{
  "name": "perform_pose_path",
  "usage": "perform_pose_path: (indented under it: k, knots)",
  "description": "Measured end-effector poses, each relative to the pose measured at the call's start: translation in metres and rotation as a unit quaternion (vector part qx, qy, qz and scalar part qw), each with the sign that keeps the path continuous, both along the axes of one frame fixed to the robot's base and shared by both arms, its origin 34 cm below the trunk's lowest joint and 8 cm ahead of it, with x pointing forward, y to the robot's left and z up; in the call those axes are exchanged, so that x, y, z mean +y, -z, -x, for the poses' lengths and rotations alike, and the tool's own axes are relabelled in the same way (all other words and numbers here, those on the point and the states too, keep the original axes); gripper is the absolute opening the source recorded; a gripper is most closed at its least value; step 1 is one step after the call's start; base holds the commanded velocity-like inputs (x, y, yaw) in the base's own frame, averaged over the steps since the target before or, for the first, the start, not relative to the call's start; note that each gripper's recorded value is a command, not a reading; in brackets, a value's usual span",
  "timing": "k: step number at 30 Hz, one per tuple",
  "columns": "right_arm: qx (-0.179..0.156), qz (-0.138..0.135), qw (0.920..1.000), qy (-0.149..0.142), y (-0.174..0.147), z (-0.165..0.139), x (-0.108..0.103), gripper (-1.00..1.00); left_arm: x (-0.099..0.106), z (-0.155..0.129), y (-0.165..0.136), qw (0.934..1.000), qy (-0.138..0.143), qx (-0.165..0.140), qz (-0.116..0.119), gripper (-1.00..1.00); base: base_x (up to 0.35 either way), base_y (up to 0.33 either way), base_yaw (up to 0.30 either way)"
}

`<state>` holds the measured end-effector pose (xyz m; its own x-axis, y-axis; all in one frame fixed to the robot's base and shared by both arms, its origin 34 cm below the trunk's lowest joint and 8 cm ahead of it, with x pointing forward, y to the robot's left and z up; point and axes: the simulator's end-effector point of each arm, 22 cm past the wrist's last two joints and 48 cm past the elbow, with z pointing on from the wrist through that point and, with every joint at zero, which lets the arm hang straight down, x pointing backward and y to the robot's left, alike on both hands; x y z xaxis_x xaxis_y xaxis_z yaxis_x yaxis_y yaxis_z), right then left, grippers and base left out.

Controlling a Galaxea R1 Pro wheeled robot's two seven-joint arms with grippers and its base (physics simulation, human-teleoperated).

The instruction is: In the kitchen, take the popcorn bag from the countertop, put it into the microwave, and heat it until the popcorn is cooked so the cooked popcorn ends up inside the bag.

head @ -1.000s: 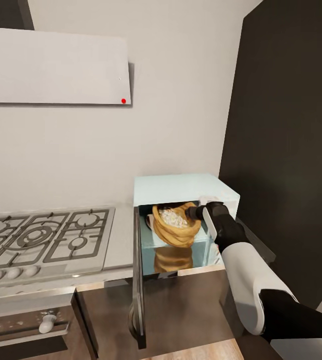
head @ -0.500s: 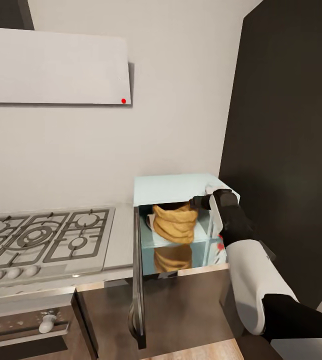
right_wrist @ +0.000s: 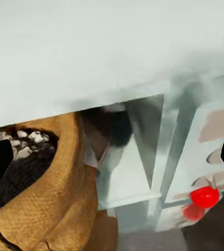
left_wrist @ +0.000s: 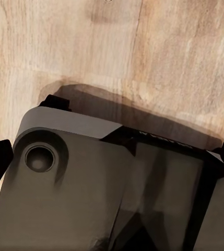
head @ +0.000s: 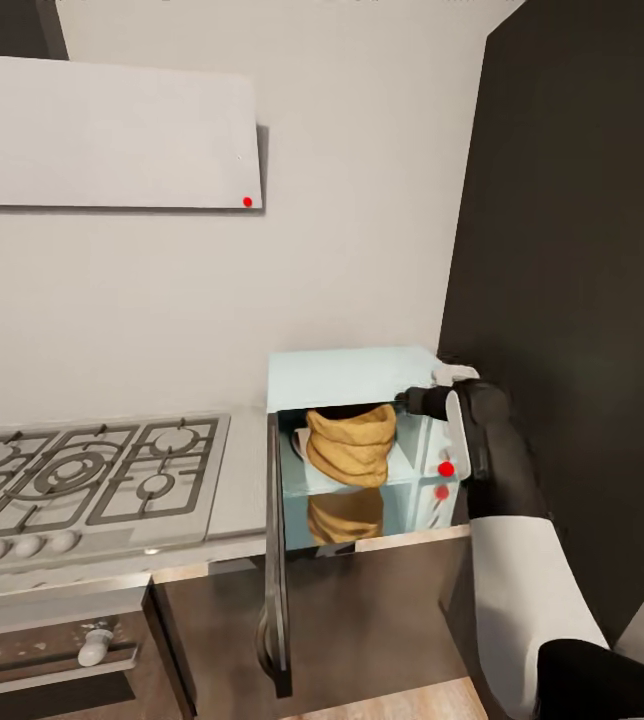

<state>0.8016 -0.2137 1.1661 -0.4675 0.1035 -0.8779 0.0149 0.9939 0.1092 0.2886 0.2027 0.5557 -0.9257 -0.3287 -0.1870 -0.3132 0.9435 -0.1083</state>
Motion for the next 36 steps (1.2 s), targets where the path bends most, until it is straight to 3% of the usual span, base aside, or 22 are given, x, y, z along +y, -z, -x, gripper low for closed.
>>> perform_pose_path:
  k: [3,8,12,16,18,20,22,27,36]
  knots:
    - [0.01,-0.001,1.0,-0.001,0.013,0.003,0.001,1.0,-0.001,0.0,0.0,1.0,0.0,0.0,0.001,1.0,-0.26,0.0,0.0]
    - [0.077,0.003,0.997,-0.002,0.098,0.032,0.001,1.0,-0.002,0.0,0.0,1.0,0.0,0.0,0.001,1.0,-0.338,0.0,0.0]
    - [0.094,0.001,0.9956,-0.007,0.118,0.039,0.004,1.0,-0.002,0.0,0.0,1.0,-0.001,0.0,0.001,1.0,-0.283,0.0,0.0]
    - [0.064,-0.002,0.9978,-0.017,0.133,0.024,0.017,1.0,-0.001,0.0,0.0,1.0,-0.001,0.0,0.001,1.0,-0.037,0.0,0.0]
    - [0.03,-0.015,0.9985,-0.044,0.146,0.012,0.037,1.0,-0.001,0.0,0.0,1.0,-0.001,0.0,0.001,1.0,-0.003,0.0,0.0]
    - [-0.027,-0.027,0.9967,-0.071,0.132,0.001,0.05,1.0,-0.001,0.0,0.0,1.0,-0.001,0.0,0.001,1.0,0.0,0.0,0.0]
    - [-0.058,-0.031,0.9944,-0.083,0.12,-0.004,0.055,1.0,-0.001,0.0,0.0,1.0,-0.001,0.0,0.001,1.0,0.0,0.0,0.0]
    - [-0.093,-0.031,0.9912,-0.089,0.112,-0.009,0.061,1.0,-0.001,0.0,0.0,1.0,-0.001,0.0,0.001,1.0,0.0,0.0,0.0]
    - [-0.098,-0.023,0.9907,-0.091,0.131,-0.011,0.063,1.0,0.0,0.0,0.0,1.0,-0.003,0.001,0.0,1.0,0.0,0.0,0.0]
